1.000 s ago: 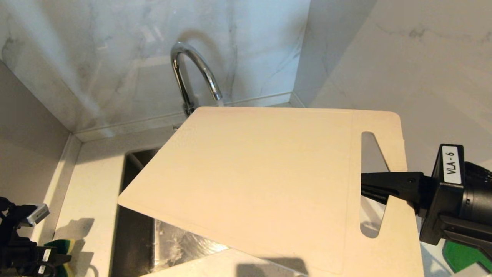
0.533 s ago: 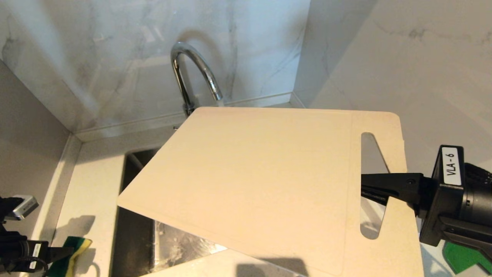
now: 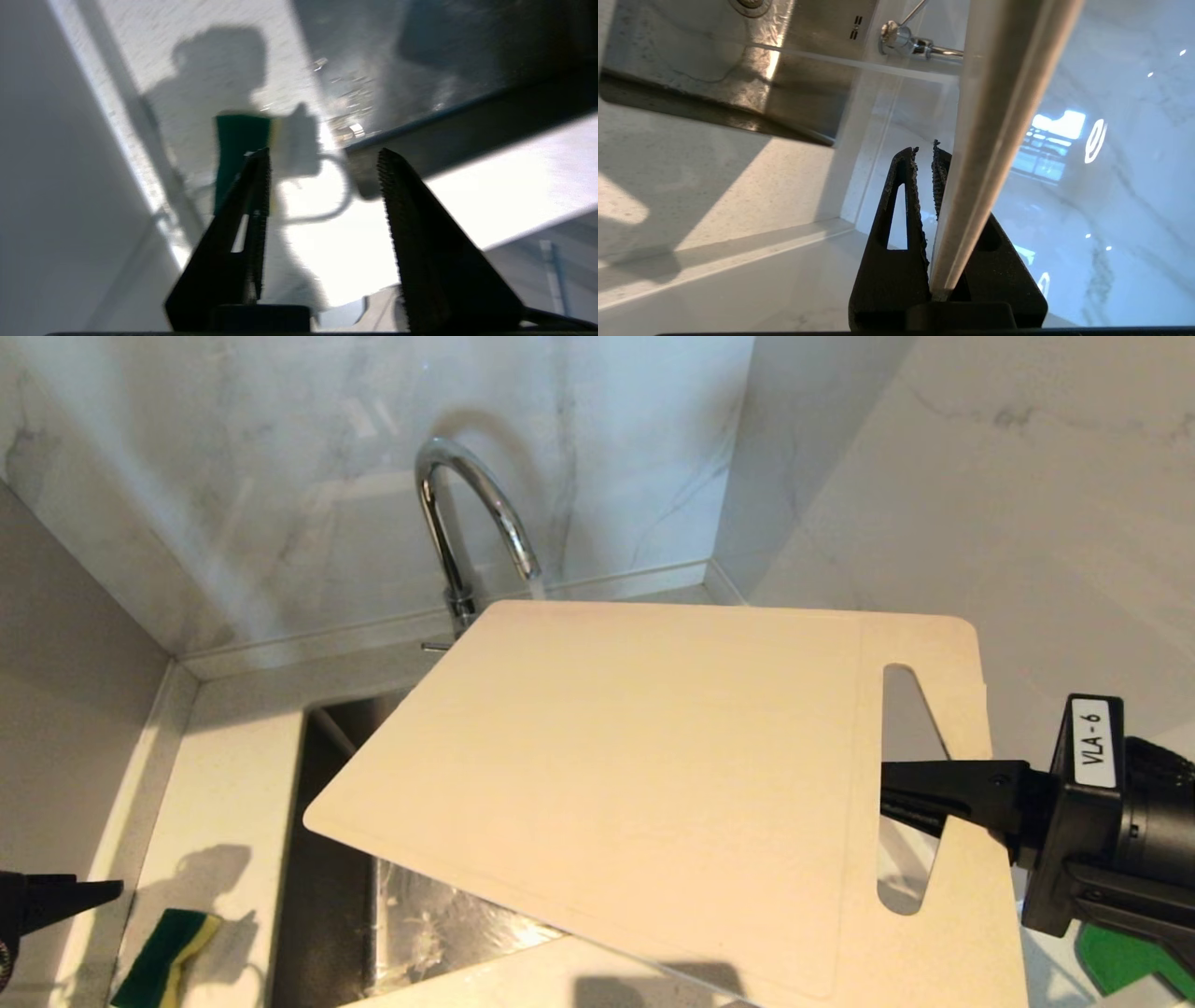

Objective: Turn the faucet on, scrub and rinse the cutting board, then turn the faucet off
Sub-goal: Put down the cutting board

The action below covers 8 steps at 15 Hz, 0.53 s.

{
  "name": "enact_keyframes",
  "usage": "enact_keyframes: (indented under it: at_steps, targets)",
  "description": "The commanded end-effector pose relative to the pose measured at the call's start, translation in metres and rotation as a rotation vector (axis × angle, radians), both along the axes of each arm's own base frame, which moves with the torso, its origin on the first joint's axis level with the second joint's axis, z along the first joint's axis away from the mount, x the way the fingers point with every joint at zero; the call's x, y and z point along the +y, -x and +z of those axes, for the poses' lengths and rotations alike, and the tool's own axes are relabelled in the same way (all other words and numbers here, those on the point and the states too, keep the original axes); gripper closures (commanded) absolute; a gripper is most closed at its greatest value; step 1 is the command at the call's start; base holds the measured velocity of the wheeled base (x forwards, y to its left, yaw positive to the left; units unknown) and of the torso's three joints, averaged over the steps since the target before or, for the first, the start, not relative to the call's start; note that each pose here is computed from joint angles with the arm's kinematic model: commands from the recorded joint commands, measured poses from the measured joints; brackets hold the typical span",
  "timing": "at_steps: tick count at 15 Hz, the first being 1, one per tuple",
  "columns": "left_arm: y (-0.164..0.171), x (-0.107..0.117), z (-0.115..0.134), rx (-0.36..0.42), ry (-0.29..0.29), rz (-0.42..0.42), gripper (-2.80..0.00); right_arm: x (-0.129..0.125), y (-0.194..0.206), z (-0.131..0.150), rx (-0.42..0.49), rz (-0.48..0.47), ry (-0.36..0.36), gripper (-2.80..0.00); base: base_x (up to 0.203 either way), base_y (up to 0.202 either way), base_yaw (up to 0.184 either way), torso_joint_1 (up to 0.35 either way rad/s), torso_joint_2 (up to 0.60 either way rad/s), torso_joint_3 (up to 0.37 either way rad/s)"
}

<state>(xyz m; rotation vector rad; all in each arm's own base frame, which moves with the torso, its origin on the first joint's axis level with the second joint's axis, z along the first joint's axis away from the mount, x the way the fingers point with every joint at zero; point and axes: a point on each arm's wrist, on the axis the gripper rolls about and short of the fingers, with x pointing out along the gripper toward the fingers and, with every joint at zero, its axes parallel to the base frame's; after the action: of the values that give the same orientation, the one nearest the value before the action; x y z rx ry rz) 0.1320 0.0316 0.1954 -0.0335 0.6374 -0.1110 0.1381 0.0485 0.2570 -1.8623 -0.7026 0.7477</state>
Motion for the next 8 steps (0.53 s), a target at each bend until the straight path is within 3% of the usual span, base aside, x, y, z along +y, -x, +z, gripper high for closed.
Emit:
enact_keyframes:
  at_steps: [1,4,7,8]
  targets:
    - [0.039,-0.015,0.027,-0.121,0.031,-0.044,0.0,-0.001,-0.001,-0.001,0.0,-0.006,0.004,0.0,0.0,0.0,0.0,0.0,0.0,0.0]
    - [0.066,-0.031,0.031,-0.118,0.135,-0.126,0.0,-0.003,-0.001,-0.001,0.001,-0.021,0.003,0.0,0.0,0.0,0.0,0.0,0.0,0.0]
    - [0.088,-0.042,0.022,-0.048,0.184,-0.291,0.0,-0.004,-0.001,-0.001,0.0,-0.021,0.002,0.0,0.0,0.0,0.0,0.0,0.0,0.0]
    - [0.099,-0.043,0.018,-0.058,0.196,-0.315,0.0,-0.004,-0.001,0.0,-0.002,-0.021,0.001,0.0,0.0,0.0,0.0,0.0,0.0,0.0]
